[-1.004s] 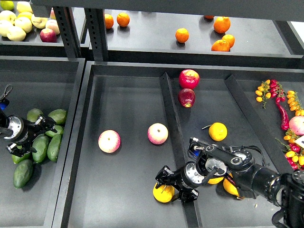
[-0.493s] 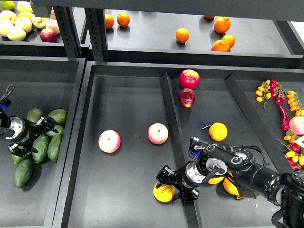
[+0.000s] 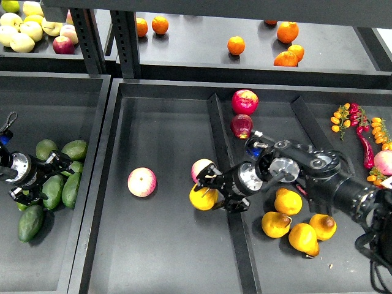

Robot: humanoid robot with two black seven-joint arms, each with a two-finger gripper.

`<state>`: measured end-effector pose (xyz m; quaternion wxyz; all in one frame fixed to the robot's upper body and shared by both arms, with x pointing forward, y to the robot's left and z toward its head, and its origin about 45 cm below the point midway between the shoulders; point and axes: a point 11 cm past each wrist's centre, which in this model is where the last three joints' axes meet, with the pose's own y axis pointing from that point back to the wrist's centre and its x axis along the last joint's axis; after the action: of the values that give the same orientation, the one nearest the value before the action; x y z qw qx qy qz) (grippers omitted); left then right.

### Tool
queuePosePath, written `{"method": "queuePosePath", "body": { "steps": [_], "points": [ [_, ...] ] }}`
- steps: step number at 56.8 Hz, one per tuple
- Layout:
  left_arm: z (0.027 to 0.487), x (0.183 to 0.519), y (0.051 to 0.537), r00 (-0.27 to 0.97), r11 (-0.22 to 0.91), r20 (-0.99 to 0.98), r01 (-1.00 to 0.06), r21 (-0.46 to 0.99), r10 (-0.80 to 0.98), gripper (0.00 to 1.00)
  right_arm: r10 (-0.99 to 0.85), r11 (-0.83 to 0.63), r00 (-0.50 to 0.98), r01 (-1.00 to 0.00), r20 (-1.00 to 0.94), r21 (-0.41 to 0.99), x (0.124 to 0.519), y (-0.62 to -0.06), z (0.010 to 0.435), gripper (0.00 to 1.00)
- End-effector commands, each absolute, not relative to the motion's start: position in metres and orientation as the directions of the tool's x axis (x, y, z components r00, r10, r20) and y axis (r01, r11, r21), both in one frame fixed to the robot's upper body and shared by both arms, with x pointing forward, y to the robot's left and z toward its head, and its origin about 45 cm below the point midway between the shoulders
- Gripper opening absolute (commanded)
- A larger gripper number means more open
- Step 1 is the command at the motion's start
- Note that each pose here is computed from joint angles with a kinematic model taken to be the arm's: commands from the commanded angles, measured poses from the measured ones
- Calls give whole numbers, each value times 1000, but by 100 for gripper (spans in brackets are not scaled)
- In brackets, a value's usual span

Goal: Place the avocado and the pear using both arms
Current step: 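Lift the pear and carry it into the yellow pear bin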

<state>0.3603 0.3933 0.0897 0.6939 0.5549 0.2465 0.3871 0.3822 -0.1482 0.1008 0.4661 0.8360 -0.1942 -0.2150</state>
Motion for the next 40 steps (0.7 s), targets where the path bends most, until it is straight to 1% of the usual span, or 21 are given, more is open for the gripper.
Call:
{"method": "queuePosePath", "body": {
  "steps": [1,10,24,31,40],
  "points": [
    [90,360,395,576,82,90,-265,961,813,99,-553,-463,817,-138,-164,876,390,-181,117,21],
    [90,361,393,578,85,88,-265,961,811,99,-588,-397,797,-136,-138,908,388,-224,120,21],
    [93,364,392,579,87,91,-272,958,810,99,-655,-289,740,-54,-156,956,347,-290,81,22],
    [93,364,392,578,86,92,-273,958,811,99,-669,-273,722,-16,-178,962,329,-301,64,22],
    [94,365,391,579,88,92,-276,957,810,99,-670,-266,721,-7,-179,964,325,-302,59,22]
  ]
}}
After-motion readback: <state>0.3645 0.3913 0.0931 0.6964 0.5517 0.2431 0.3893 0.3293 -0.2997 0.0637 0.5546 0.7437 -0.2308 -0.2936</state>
